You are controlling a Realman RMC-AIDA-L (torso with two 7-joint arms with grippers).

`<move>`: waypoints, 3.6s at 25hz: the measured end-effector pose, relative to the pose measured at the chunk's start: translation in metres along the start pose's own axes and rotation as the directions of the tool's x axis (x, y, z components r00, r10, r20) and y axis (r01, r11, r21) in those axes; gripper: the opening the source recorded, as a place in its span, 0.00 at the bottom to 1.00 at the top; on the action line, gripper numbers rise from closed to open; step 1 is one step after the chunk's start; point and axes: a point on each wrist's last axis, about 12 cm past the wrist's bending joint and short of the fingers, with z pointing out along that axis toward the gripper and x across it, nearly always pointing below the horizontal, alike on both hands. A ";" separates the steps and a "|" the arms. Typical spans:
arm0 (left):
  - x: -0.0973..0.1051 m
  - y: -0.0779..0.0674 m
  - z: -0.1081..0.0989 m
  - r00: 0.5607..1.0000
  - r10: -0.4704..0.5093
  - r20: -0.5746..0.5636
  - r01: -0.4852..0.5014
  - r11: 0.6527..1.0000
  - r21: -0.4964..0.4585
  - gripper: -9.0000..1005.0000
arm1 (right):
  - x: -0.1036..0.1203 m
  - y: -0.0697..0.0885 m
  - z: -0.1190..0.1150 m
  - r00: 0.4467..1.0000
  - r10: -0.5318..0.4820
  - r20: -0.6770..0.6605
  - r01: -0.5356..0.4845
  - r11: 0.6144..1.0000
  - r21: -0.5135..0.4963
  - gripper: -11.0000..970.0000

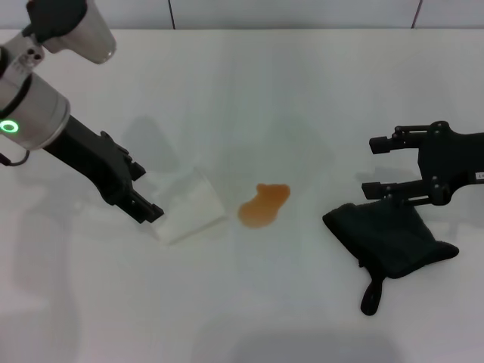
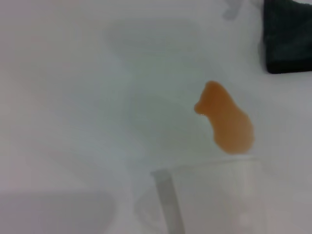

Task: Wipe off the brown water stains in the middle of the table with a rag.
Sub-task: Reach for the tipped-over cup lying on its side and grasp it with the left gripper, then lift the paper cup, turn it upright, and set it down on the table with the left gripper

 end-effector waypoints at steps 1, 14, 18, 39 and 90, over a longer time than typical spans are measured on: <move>-0.001 -0.001 0.001 1.000 0.005 0.000 -0.005 1.000 0.003 0.87 | 0.000 0.000 0.000 1.000 0.000 0.000 0.000 1.000 0.001 0.79; -0.003 -0.003 0.017 1.000 0.023 -0.001 -0.023 1.000 -0.006 0.85 | -0.003 -0.002 0.003 1.000 -0.003 0.001 0.003 1.000 0.001 0.79; -0.002 -0.005 0.026 1.000 0.027 -0.010 -0.027 1.000 -0.004 0.85 | -0.003 -0.001 0.004 1.000 -0.004 0.001 0.004 1.000 0.001 0.79; -0.015 -0.012 0.045 0.986 0.161 -0.042 -0.162 0.986 -0.026 0.81 | -0.002 -0.003 0.007 1.000 0.001 0.003 -0.001 1.000 0.007 0.79; 0.086 -0.015 0.108 0.698 0.154 0.700 0.107 0.943 -0.315 0.69 | -0.003 -0.002 0.011 1.000 -0.006 0.019 0.006 1.000 0.010 0.79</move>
